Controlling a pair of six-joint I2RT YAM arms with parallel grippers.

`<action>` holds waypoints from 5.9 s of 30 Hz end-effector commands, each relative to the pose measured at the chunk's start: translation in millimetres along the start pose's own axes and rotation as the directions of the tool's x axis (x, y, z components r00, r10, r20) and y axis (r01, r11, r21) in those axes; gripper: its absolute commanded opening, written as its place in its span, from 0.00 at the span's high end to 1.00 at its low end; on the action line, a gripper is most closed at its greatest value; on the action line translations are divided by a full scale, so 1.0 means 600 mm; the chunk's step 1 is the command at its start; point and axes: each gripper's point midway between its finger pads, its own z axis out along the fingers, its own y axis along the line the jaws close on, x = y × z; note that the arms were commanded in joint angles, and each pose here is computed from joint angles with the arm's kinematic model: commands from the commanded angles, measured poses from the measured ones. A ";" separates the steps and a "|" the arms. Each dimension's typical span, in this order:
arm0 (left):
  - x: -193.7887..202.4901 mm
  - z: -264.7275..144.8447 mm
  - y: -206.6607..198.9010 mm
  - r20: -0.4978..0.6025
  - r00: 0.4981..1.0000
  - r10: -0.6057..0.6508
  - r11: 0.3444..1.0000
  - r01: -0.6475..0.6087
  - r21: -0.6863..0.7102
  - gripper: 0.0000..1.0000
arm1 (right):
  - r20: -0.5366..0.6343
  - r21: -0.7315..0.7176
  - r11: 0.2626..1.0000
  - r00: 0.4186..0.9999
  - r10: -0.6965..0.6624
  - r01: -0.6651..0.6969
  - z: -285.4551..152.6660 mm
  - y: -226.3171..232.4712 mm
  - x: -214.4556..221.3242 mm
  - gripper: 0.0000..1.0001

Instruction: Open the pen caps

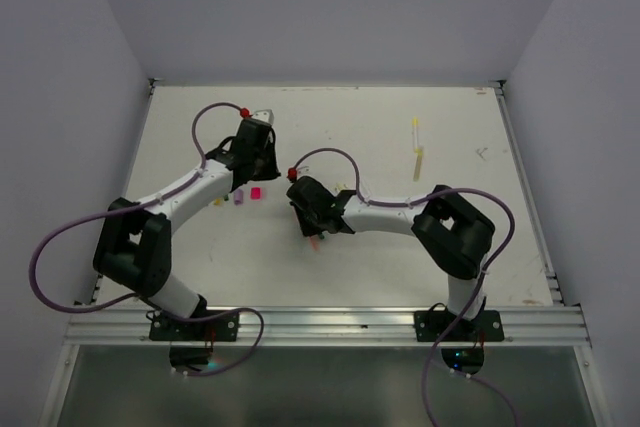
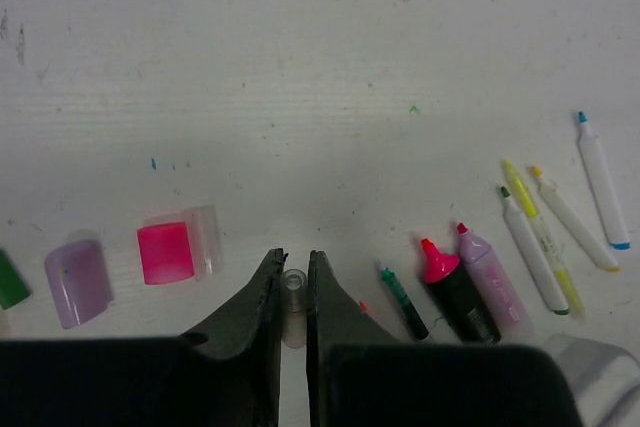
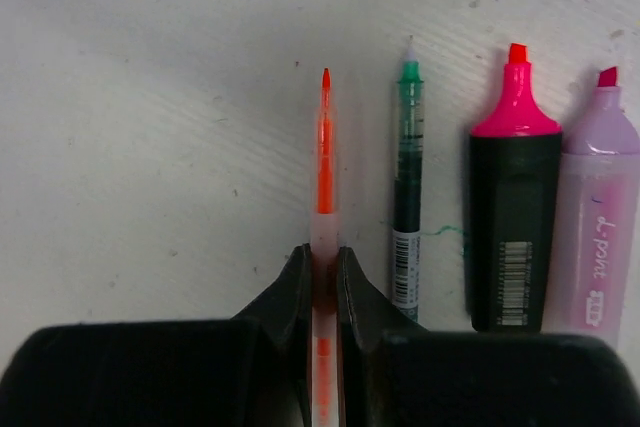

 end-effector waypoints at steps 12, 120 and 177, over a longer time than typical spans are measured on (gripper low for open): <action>0.072 0.079 0.032 -0.191 0.979 0.072 0.993 -0.087 -0.073 0.86 | -0.027 0.137 0.986 0.995 0.098 -0.093 -0.007 -0.053 -0.007 0.82; -0.115 -0.194 -0.125 0.278 0.918 -0.282 0.822 0.081 0.564 0.13 | 0.493 -0.263 0.964 0.865 0.094 0.045 -0.235 -0.038 -0.265 1.00; -0.180 -0.226 -0.124 0.501 0.763 -0.409 0.850 0.119 0.512 1.00 | 0.473 -0.385 0.903 0.881 0.013 0.194 -0.208 0.034 -0.156 1.00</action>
